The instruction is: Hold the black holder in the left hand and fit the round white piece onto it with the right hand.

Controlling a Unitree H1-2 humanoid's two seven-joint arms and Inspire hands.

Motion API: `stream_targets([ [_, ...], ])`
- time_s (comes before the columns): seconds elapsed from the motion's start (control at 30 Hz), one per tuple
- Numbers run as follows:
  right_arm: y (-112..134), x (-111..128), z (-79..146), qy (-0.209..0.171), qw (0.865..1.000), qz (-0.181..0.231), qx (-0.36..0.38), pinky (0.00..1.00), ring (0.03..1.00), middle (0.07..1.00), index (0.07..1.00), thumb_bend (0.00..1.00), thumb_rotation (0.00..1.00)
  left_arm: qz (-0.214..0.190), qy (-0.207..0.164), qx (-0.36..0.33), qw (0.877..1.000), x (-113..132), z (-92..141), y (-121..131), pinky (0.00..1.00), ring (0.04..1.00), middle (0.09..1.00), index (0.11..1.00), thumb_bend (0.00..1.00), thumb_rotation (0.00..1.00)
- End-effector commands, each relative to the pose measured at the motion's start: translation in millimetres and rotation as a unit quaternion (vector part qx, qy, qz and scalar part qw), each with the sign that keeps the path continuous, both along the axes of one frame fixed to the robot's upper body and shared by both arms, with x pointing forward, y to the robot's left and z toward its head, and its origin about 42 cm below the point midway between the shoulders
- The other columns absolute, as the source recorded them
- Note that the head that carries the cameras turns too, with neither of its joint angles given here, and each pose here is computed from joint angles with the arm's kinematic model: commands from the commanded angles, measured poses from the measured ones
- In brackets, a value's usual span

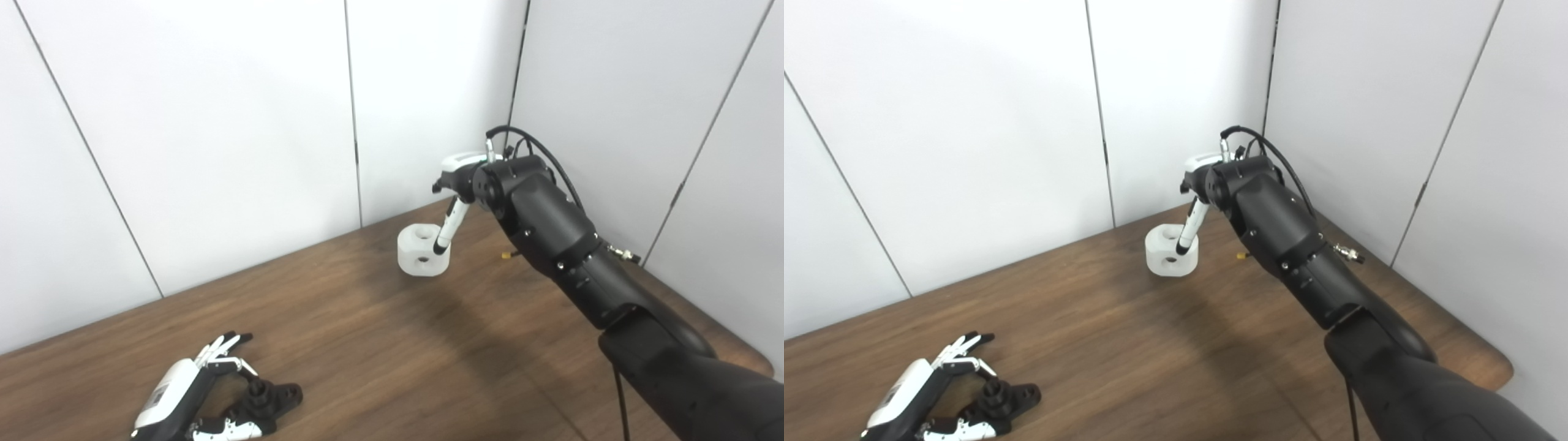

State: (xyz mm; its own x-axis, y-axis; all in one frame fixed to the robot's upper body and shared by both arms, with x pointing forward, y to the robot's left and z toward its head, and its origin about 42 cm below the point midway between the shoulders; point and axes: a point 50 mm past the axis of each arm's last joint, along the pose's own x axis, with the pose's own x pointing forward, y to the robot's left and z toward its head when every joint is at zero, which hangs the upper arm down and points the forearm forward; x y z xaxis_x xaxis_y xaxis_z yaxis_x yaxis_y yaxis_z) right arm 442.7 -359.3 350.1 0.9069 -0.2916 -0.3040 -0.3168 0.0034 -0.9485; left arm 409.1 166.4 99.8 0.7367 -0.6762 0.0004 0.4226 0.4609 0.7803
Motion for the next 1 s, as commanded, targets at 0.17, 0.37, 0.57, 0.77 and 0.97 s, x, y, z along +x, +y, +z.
stream_targets([
  [0.17, -8, 7, 17, -0.106, 0.994, 0.008, -0.028, 0.96, 1.000, 1.000, 0.937, 0.97, 0.38, 0.039, 0.126, 0.097, 0.987, -38, -68, 45, 1.00, 1.000, 0.943, 0.483, 0.52, 0.06],
  [0.37, -11, 14, 8, -0.121, 0.992, 0.014, -0.037, 0.98, 1.000, 1.000, 0.937, 0.96, 0.38, 0.039, 0.125, 0.096, 0.987, -39, -69, 45, 1.00, 1.000, 0.944, 0.483, 0.52, 0.05],
  [0.57, -8, 18, 0, -0.106, 0.994, 0.016, -0.027, 0.98, 1.000, 1.000, 0.943, 0.95, 0.37, 0.040, 0.129, 0.098, 0.986, -40, -68, 44, 1.00, 1.000, 0.948, 0.483, 0.52, 0.06],
  [0.77, -5, 20, 1, -0.081, 0.997, 0.010, -0.016, 0.93, 1.000, 1.000, 0.899, 0.98, 0.37, 0.040, 0.128, 0.100, 0.986, -41, -67, 43, 1.00, 1.000, 0.946, 0.483, 0.52, 0.06],
  [0.97, -1, 23, 6, -0.051, 0.999, 0.006, -0.010, 0.90, 1.000, 1.000, 0.946, 1.00, 0.39, 0.042, 0.132, 0.103, 0.985, -42, -68, 43, 1.00, 1.000, 0.949, 0.483, 0.52, 0.06],
])
